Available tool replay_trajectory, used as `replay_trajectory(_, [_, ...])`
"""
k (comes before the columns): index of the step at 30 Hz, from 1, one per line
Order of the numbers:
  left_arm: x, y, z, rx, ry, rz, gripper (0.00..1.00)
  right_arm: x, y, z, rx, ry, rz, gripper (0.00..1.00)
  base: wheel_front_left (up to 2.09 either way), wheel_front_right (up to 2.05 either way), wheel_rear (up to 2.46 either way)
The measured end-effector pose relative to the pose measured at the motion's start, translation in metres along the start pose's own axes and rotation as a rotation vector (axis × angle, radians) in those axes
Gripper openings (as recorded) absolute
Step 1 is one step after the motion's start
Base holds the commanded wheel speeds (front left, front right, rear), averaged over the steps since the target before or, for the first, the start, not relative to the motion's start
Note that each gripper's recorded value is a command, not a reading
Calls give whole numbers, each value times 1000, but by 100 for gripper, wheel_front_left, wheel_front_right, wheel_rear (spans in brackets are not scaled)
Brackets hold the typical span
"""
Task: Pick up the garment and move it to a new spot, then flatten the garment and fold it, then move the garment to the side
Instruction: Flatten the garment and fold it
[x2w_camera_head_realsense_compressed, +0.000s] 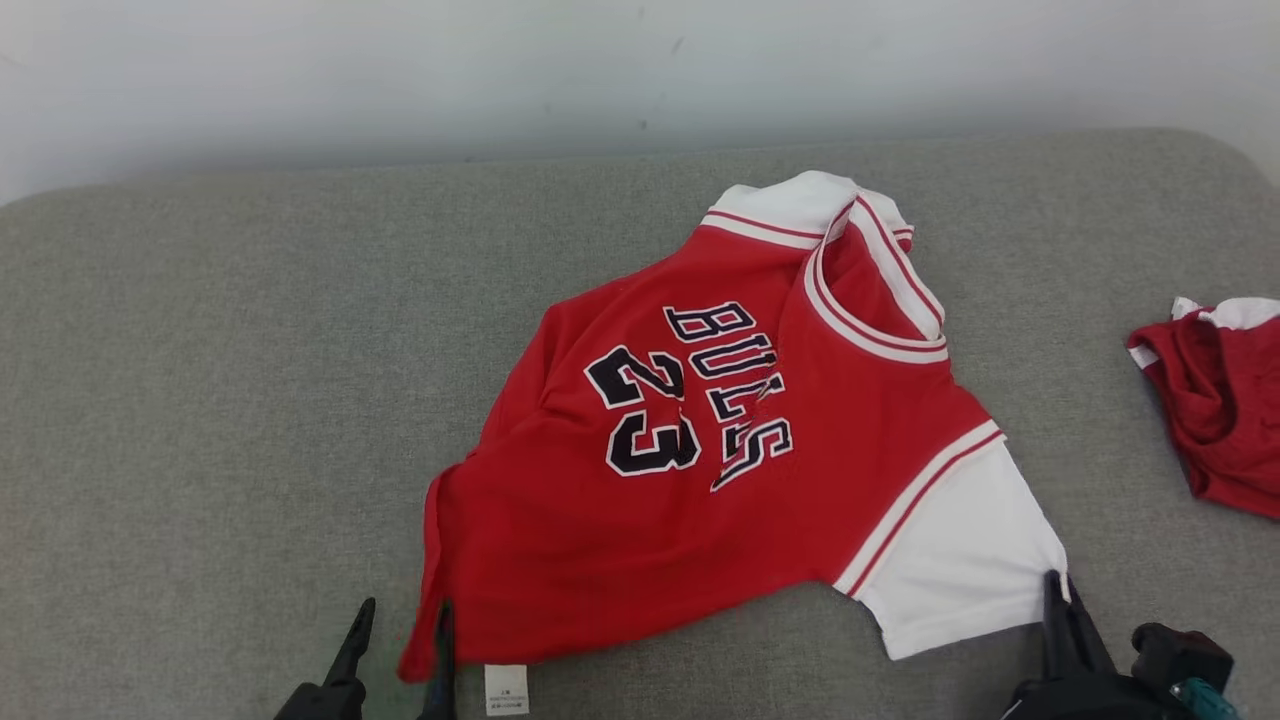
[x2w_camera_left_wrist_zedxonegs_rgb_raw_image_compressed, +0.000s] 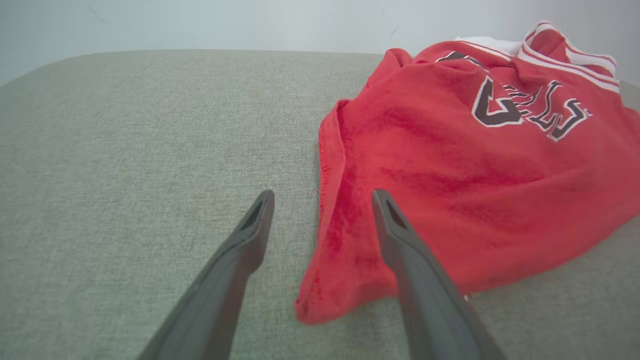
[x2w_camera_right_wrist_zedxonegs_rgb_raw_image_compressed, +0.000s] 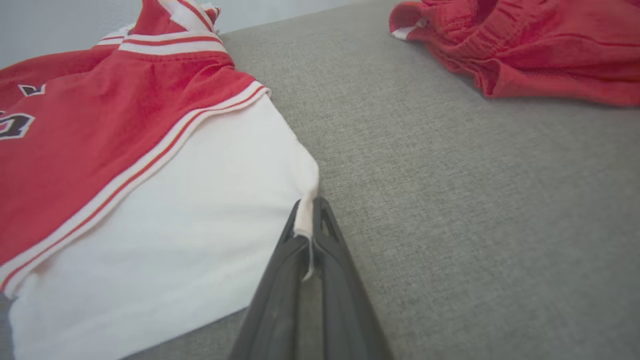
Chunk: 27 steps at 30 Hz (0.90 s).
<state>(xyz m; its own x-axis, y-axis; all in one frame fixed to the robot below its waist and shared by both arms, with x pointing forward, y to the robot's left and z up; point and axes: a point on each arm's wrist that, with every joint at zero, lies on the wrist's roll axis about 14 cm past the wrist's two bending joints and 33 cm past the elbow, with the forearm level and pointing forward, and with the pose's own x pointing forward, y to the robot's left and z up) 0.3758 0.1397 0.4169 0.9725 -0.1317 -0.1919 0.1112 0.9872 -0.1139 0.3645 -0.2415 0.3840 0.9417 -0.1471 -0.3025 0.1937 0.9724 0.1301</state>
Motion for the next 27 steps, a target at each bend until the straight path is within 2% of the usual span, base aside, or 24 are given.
replay_trajectory(9, [-7, -13, -16, -6, 50, -39, 100, -13, -38, 28, -22, -91, -94, 0, 0, 0, 0])
replay_trajectory(16, [-14, -30, -36, -24, 114, -96, 100, -13, -41, 33, -27, -106, -104, 0, 0, 0, 0])
replay_trajectory(23, [-18, -31, -39, -27, 124, -98, 100, -13, -40, 39, -30, -124, -99, 0, 0, 0, 0])
replay_trajectory(24, [-18, -31, -39, -27, 125, -97, 85, -13, -40, 40, -30, -127, -98, 0, 0, 0, 0])
replay_trajectory(25, [-19, -31, -40, -28, 128, -96, 56, -13, -40, 41, -31, -129, -99, 0, 0, 0, 0])
replay_trajectory(27, [-20, -30, -42, -32, 135, -91, 36, -13, -40, 43, -33, -134, -99, 0, 0, 0, 0])
